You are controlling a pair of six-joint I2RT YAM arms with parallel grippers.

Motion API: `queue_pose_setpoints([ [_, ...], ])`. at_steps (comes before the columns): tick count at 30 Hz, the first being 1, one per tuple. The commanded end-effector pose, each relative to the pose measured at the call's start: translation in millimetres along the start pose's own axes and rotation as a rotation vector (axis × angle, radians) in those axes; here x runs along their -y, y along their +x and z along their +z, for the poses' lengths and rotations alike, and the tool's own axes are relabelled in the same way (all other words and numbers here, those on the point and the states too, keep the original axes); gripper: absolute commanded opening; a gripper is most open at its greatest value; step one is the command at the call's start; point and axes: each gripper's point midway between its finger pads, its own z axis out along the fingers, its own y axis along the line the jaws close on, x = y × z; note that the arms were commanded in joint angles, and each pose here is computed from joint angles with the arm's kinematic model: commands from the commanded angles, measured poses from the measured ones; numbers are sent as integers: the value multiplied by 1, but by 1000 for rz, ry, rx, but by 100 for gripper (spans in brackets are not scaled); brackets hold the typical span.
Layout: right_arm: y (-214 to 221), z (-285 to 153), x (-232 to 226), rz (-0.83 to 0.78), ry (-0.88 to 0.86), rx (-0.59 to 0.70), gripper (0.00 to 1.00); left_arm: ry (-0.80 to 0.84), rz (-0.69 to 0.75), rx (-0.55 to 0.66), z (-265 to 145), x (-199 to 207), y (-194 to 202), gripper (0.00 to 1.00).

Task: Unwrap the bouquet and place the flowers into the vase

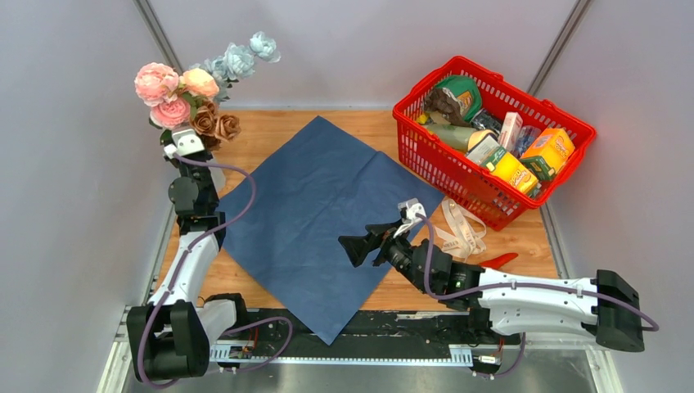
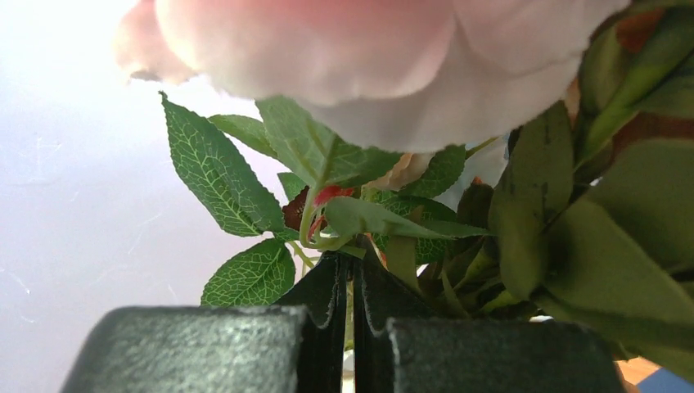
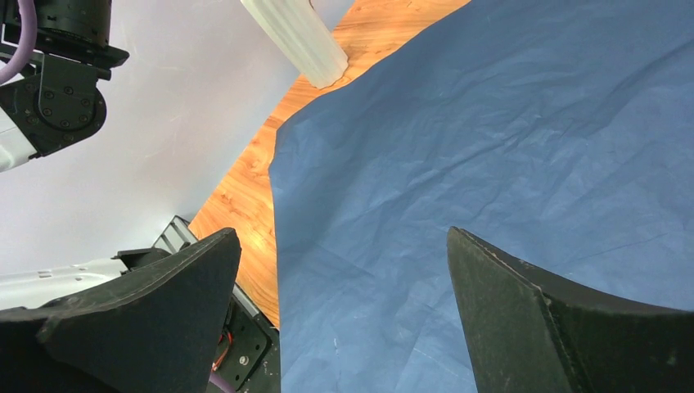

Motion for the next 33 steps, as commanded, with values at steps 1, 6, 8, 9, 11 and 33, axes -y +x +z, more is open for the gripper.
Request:
queue_pose_setpoints([
  [1, -9, -5, 1, 19, -5, 29, 100, -10, -19, -69, -7, -2, 18, 6],
  [6, -15, -10, 0, 40, -15, 38, 100, 57, -45, -86, -16, 6, 11, 41],
  [8, -16, -12, -1, 49, -18, 38, 100, 81, -46, -93, -21, 8, 7, 62],
  [9, -17, -13, -1, 51, -20, 38, 100, 89, -46, -96, -25, 8, 5, 63],
  [11, -19, -15, -1, 57, -23, 42, 100, 88, -51, -89, -31, 5, -2, 63],
  [33, -31, -39, 16, 34, 87, -38, 100, 199, -658, -598, -173, 35, -4, 66],
])
